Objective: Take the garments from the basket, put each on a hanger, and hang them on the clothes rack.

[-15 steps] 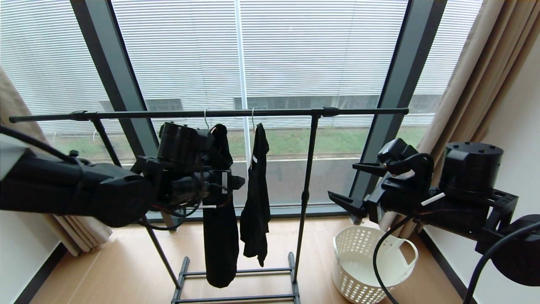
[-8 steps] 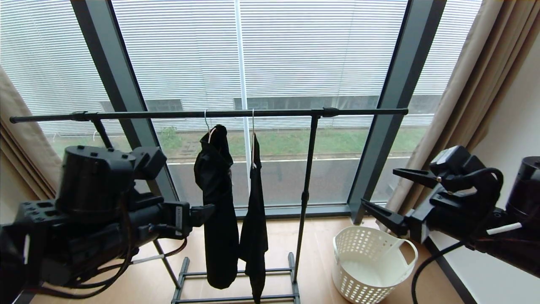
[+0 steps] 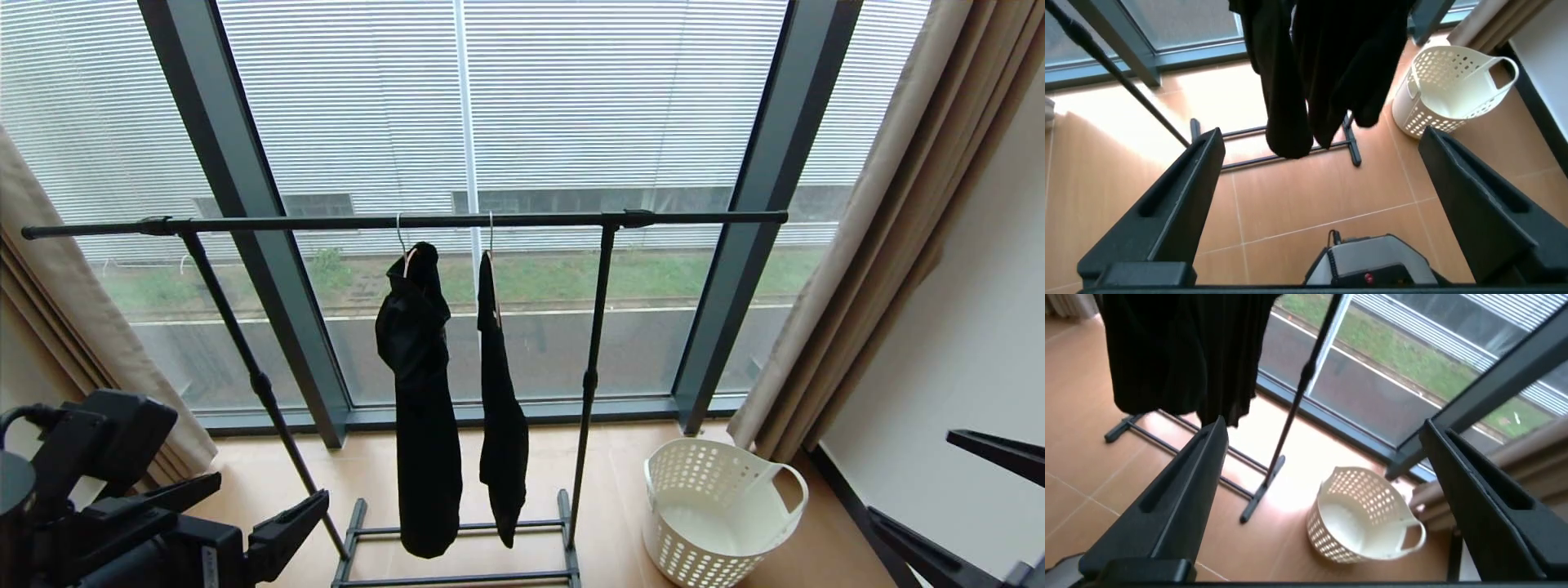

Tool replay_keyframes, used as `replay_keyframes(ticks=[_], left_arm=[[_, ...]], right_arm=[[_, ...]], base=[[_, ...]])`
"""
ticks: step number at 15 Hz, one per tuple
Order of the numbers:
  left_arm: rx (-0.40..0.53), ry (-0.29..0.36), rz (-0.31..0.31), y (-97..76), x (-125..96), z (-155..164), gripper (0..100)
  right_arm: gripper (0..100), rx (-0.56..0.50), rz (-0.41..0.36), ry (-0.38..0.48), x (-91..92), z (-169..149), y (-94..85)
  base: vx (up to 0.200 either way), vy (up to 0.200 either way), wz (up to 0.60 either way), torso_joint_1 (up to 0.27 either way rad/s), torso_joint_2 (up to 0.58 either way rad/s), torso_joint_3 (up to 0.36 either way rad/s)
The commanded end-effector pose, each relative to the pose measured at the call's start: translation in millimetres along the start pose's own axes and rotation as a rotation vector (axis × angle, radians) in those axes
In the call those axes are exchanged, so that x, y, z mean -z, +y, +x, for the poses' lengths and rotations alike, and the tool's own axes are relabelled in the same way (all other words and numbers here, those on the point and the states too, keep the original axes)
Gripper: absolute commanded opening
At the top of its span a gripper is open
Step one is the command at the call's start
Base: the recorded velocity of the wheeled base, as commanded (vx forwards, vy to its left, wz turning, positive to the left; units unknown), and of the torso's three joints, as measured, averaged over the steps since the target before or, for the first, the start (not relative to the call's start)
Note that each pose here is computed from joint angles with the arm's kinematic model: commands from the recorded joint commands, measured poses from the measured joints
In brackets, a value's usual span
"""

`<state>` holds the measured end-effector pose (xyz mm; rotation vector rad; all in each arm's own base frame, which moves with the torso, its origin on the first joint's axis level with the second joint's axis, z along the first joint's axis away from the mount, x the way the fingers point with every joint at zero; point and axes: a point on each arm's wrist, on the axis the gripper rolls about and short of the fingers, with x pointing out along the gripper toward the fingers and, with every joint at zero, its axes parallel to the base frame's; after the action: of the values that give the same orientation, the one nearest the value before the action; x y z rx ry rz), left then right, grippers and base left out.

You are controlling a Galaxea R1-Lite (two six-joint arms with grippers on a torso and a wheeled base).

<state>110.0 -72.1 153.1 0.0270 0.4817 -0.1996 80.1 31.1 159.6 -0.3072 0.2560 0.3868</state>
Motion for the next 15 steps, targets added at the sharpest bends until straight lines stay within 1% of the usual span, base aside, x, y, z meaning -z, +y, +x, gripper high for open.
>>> replay_keyframes(ticks=[1,2,3,5,6,7,9,10,11,12,13,14,15], left_arm=[[-0.026,-0.027,-0.007,10.9,13,-17,100],[-0.054,-0.028,-0.002,13.4,15,-21,100],[-0.075,-0.039,-0.004,17.7,19,-28,100],[-0.095,-0.095,-0.028,28.1,22,-45,100],[-0.136,-0.120,-0.035,35.7,24,-55,100],[-0.191,-0.148,-0.028,42.1,26,-62,100],[-0.314,-0.205,-0.019,52.3,33,-76,100],[-0.370,-0.226,-0.014,55.7,40,-81,100],[-0.397,-0.230,-0.011,56.9,45,-83,100],[-0.508,-0.269,0.019,59.7,63,-93,100],[-0.570,-0.304,0.054,59.4,75,-100,100],[-0.606,-0.329,0.089,58.6,86,-104,100],[-0.606,-0.329,0.089,58.6,86,-104,100]], right_arm=[[100,0.073,0.012,-0.077,25.2,-57,3.8],[100,0.093,0.018,-0.071,30.8,-62,4.9],[100,0.144,0.031,-0.072,40.8,-72,7.6],[100,0.233,0.048,-0.093,55.9,-83,13.7],[100,0.277,0.056,-0.100,65.6,-86,18.2],[100,0.310,0.063,-0.113,71.6,-89,21.6],[100,0.332,0.069,-0.109,81.1,-88,25.2],[100,0.336,0.070,-0.106,87.7,-87,27.3],[100,0.339,0.071,-0.101,90.0,-85,27.7],[100,0.355,0.077,-0.090,93.6,-83,29.5],[100,0.345,0.077,-0.090,95.9,-82,30.5],[100,0.339,0.077,-0.092,98.2,-82,31.6],[100,0.339,0.077,-0.092,98.2,-82,31.6]], base=[[0.000,0.000,0.00,0.000,0.00,0.000],[0.000,0.000,0.00,0.000,0.00,0.000],[0.000,0.000,0.00,0.000,0.00,0.000],[0.000,0.000,0.00,0.000,0.00,0.000],[0.000,0.000,0.00,0.000,0.00,0.000],[0.000,0.000,0.00,0.000,0.00,0.000],[0.000,0.000,0.00,0.000,0.00,0.000],[0.000,0.000,0.00,0.000,0.00,0.000],[0.000,0.000,0.00,0.000,0.00,0.000],[0.000,0.000,0.00,0.000,0.00,0.000],[0.000,0.000,0.00,0.000,0.00,0.000],[0.000,0.000,0.00,0.000,0.00,0.000],[0.000,0.000,0.00,0.000,0.00,0.000]])
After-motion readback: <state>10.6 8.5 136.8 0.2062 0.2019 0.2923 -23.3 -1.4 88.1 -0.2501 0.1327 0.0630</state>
